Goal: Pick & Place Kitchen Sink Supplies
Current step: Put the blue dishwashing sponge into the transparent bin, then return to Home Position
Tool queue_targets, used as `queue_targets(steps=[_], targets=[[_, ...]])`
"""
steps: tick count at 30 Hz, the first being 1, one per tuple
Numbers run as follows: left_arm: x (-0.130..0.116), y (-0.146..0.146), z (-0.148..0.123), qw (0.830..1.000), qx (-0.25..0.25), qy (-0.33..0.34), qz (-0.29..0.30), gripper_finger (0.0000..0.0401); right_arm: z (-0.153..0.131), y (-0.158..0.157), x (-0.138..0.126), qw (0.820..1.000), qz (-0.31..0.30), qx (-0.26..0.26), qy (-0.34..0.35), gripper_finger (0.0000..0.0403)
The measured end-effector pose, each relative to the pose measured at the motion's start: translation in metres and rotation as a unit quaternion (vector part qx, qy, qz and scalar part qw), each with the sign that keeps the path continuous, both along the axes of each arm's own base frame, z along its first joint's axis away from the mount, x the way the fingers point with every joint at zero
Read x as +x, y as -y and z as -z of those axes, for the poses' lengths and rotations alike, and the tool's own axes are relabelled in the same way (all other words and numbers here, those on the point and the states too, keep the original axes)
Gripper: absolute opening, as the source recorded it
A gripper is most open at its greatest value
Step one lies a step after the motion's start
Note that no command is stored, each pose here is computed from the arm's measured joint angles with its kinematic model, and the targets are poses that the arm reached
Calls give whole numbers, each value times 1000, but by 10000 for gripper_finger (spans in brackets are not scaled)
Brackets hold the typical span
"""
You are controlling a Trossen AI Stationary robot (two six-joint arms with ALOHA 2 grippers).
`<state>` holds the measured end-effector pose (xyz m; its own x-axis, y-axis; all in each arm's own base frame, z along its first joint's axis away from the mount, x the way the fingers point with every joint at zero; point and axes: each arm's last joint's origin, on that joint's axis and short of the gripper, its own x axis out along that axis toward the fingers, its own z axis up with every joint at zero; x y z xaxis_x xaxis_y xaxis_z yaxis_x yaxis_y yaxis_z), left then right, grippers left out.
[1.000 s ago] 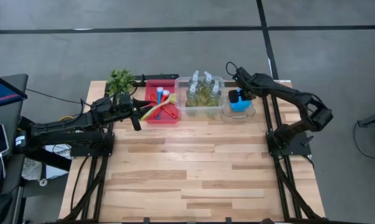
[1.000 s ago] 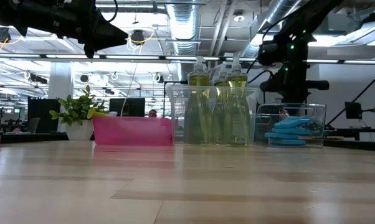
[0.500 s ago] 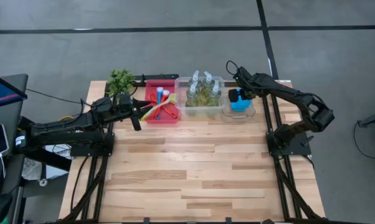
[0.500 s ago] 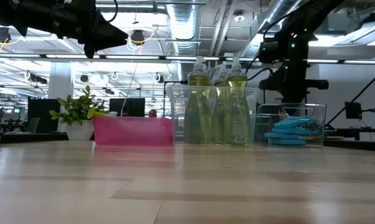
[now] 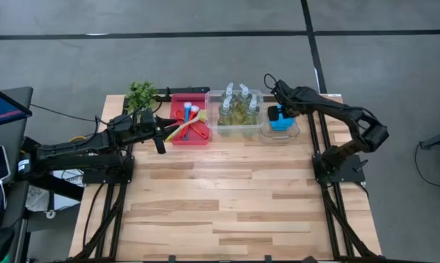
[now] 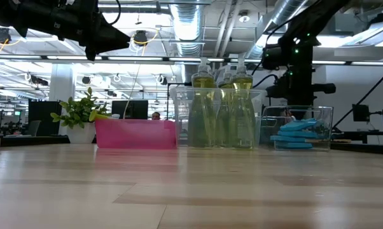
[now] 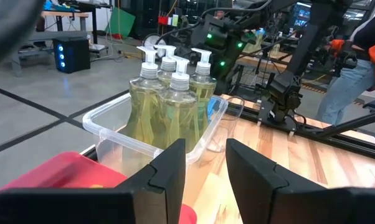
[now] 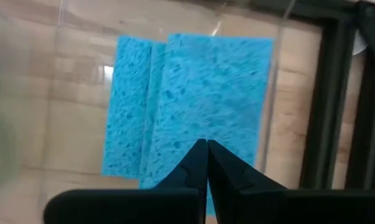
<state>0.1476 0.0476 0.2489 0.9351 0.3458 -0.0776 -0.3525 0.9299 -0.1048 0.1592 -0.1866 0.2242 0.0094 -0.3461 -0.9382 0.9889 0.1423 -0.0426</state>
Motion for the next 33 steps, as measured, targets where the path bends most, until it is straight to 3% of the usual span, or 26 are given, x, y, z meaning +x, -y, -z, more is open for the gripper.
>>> queue_targets(steps=[6,14,21,26,33], targets=[[0,0,0,1000,0,0,0,116,5,3,5,1000,-7,15,21,0],[0,0,0,1000,0,0,0,116,-13,-3,-1,998,-10,-17,54,0],[-3,4,-5,998,2,19,58,116,-48,-23,-12,990,-27,-100,93,0],[-14,10,-14,996,15,56,70,116,-76,-45,-15,971,-86,-171,147,0],[-42,22,-32,987,42,133,84,116,-110,-81,-19,924,-172,-256,225,0]])
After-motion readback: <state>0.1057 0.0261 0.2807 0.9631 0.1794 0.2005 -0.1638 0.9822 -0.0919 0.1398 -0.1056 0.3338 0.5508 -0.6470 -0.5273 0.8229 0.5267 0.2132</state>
